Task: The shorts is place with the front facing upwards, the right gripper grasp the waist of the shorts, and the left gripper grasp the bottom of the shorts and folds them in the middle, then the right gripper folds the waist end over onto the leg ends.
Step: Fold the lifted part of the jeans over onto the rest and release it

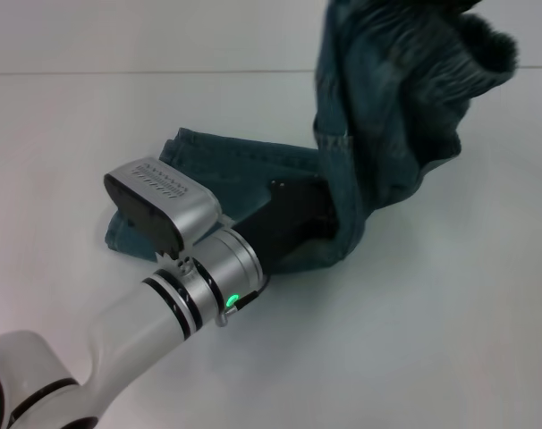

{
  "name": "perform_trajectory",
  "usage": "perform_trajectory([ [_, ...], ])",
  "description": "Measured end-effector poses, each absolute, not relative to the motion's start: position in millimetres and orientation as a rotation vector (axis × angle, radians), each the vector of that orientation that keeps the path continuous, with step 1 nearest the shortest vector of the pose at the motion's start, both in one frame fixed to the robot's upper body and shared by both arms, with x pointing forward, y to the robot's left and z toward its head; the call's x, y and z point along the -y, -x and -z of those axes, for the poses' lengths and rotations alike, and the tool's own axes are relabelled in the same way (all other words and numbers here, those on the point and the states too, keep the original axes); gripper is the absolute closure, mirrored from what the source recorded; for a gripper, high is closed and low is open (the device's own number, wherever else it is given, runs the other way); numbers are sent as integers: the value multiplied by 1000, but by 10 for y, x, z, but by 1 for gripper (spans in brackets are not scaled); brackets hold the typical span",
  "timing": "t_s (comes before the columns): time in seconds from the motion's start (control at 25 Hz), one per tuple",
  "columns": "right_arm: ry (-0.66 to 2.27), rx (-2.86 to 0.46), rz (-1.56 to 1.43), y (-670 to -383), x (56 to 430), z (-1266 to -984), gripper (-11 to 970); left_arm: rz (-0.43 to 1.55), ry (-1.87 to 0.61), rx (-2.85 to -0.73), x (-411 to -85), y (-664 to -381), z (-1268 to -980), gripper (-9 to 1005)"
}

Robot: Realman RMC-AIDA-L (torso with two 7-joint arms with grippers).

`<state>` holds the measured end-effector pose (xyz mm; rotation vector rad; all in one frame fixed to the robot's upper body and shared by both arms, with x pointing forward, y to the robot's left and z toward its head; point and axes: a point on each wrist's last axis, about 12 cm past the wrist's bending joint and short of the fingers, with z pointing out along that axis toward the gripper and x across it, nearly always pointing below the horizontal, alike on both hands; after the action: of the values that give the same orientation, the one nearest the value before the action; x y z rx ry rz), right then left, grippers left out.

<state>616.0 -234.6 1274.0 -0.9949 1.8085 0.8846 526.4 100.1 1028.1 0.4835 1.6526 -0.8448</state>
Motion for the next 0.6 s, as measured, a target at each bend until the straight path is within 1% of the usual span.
perform_trajectory([
  [0.24, 1148, -1824, -893, -6251, 1832, -12594, 894, 836, -505, -1655, -938, -5226, -10270, 996],
  [0.36, 1216, -1825, -890, -6284, 1637, -12505, 894, 838, -508, -1660, -939, -5206, -10256, 996],
  [0.44, 1251, -1832, -879, -6299, 1551, -12476, 894, 838, -502, -1666, -953, -5185, -10238, 996],
  [0.6, 1287, -1819, -856, -6308, 1497, -12476, 894, 836, -484, -1674, -990, -5145, -10205, 995],
])
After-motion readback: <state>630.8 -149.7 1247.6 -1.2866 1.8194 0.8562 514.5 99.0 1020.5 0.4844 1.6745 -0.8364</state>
